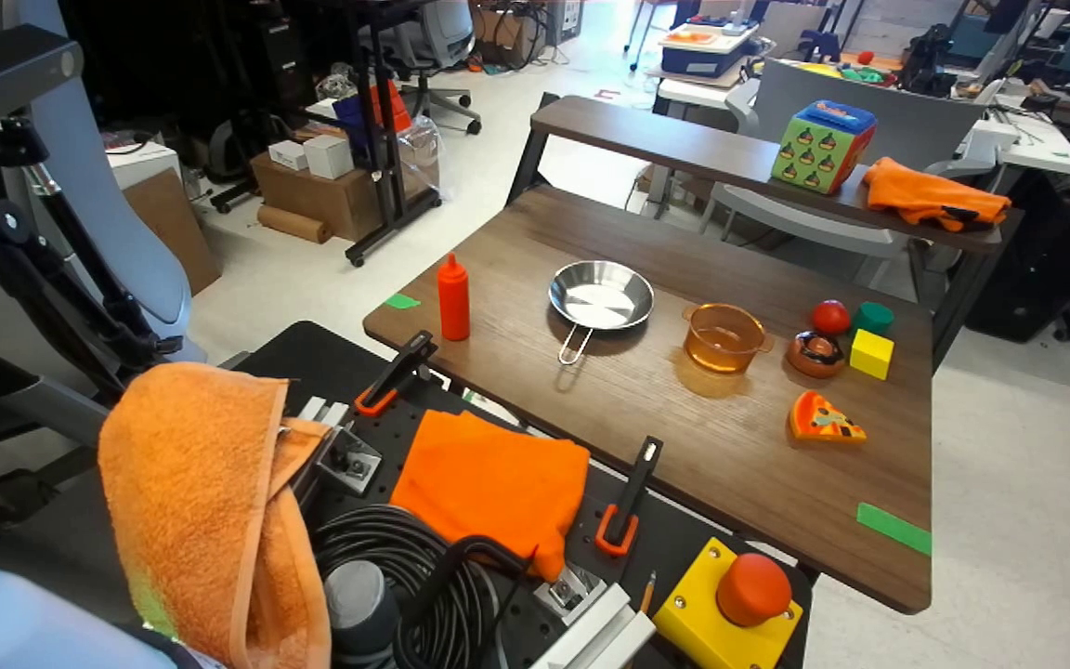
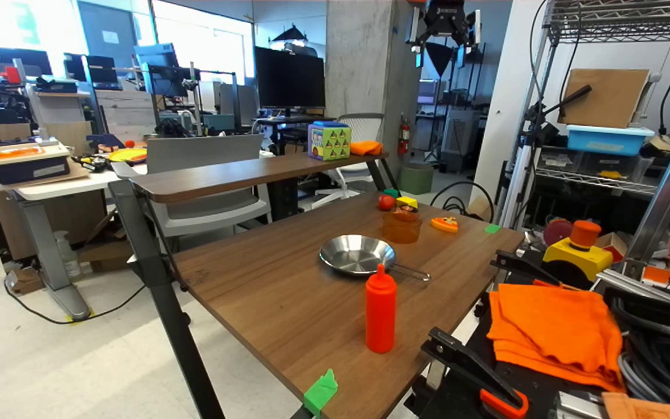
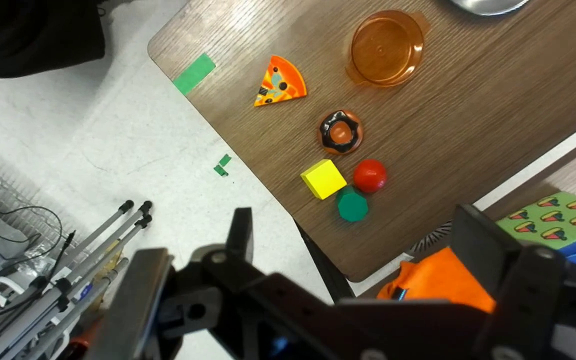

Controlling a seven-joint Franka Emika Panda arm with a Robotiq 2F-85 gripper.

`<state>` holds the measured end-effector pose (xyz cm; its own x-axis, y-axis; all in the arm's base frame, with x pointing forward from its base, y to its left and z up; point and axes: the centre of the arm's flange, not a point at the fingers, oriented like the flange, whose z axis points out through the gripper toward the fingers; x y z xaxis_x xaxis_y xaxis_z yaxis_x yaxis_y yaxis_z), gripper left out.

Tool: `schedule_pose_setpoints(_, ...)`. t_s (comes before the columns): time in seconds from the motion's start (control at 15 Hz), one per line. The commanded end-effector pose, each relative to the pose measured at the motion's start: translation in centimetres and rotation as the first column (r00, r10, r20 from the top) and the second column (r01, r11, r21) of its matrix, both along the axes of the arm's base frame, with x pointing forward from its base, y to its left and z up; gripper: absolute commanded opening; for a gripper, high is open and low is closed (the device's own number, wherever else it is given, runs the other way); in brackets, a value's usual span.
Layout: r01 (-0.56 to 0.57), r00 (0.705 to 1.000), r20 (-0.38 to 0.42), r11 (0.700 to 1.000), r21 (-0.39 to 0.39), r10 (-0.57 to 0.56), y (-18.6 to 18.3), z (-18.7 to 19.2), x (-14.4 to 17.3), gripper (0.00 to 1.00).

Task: Pick up the yellow object from the table and put it in the pot

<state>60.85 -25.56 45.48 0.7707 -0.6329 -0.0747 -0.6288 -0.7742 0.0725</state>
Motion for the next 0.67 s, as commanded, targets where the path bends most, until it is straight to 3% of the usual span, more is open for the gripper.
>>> schedule_pose_setpoints(0.0,0.048,0.998,-0.028,0.999,0.018,-0.047,-1.6,-0.1,0.7,1.0)
schedule_pose_setpoints(0.33,0.075,0.99,-0.127,0.996,0.042,-0.069,-3.3,-1.3,2.6,1.0)
schedule_pose_setpoints(0.6,0.057,0.973,-0.225,0.997,0.06,-0.042,-2.4,-3.6,4.6,1.0)
